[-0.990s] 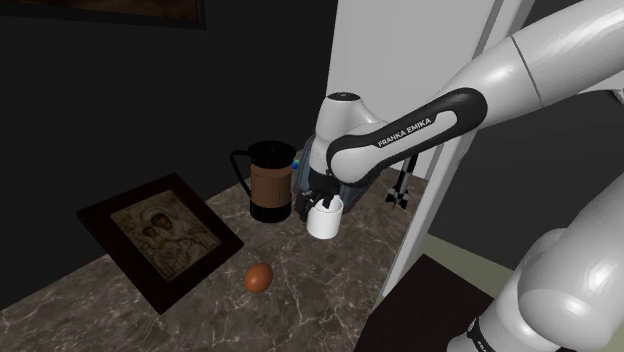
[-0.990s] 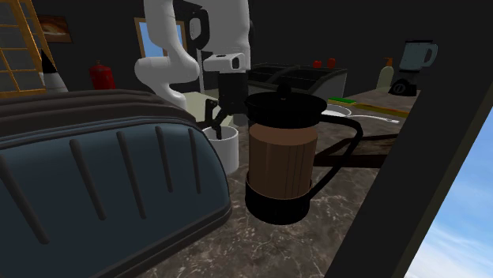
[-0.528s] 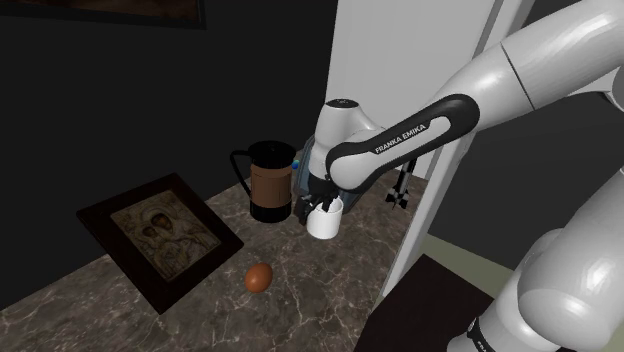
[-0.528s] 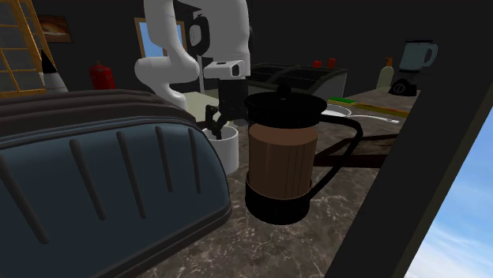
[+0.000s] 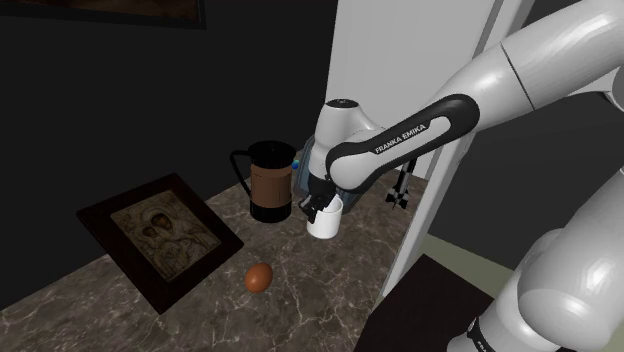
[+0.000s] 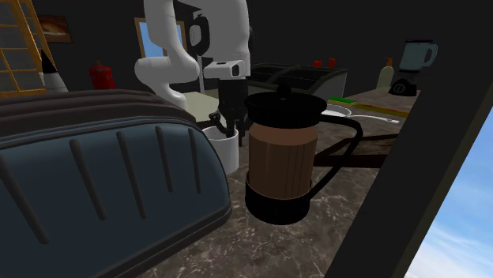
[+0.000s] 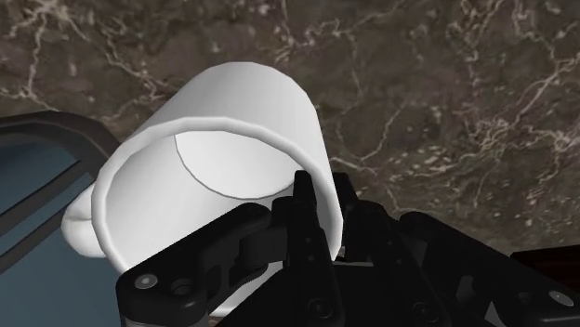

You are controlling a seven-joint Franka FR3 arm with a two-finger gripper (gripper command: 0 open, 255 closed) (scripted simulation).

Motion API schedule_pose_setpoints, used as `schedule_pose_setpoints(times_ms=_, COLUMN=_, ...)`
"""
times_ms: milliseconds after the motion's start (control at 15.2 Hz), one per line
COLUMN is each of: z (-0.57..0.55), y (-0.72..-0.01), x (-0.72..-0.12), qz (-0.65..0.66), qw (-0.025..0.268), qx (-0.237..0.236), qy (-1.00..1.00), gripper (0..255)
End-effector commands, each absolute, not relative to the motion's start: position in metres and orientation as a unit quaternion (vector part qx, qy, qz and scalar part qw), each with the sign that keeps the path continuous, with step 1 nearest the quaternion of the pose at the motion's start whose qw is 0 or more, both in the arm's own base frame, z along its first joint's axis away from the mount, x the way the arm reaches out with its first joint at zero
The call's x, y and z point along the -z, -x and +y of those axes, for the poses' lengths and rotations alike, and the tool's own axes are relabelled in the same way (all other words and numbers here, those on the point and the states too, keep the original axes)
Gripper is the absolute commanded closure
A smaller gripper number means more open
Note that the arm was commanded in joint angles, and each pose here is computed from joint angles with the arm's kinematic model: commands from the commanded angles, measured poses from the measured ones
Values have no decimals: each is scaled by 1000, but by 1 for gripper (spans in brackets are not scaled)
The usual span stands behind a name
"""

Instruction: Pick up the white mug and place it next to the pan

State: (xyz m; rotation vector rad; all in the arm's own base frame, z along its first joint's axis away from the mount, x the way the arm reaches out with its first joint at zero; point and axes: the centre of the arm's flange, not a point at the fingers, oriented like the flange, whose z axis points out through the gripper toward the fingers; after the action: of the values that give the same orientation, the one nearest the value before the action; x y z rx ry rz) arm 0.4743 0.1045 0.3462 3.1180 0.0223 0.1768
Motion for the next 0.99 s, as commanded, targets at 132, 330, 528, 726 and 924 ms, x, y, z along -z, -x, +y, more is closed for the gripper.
schedule_pose_setpoints(times_ms=132, z=105, y=-474, x=-346, qz=7, qw=9, qx=-57, qy=-998, gripper=255)
schedule_pose_setpoints(times_ms=330, z=105, y=-474, x=-357, qz=7, qw=9, qx=-57, qy=-998, gripper=255)
schedule_pose_setpoints(times_ms=528, z=105, y=-474, x=-373, qz=7, qw=9, qx=-57, qy=-998, gripper=255)
schedule_pose_setpoints(times_ms=726, z=105, y=-474, x=-388, qz=7, qw=9, qx=-57, qy=-998, gripper=255)
schedule_pose_setpoints(times_ms=924, z=105, y=-474, x=-404, qz=7, qw=9, qx=-57, qy=-998, gripper=255)
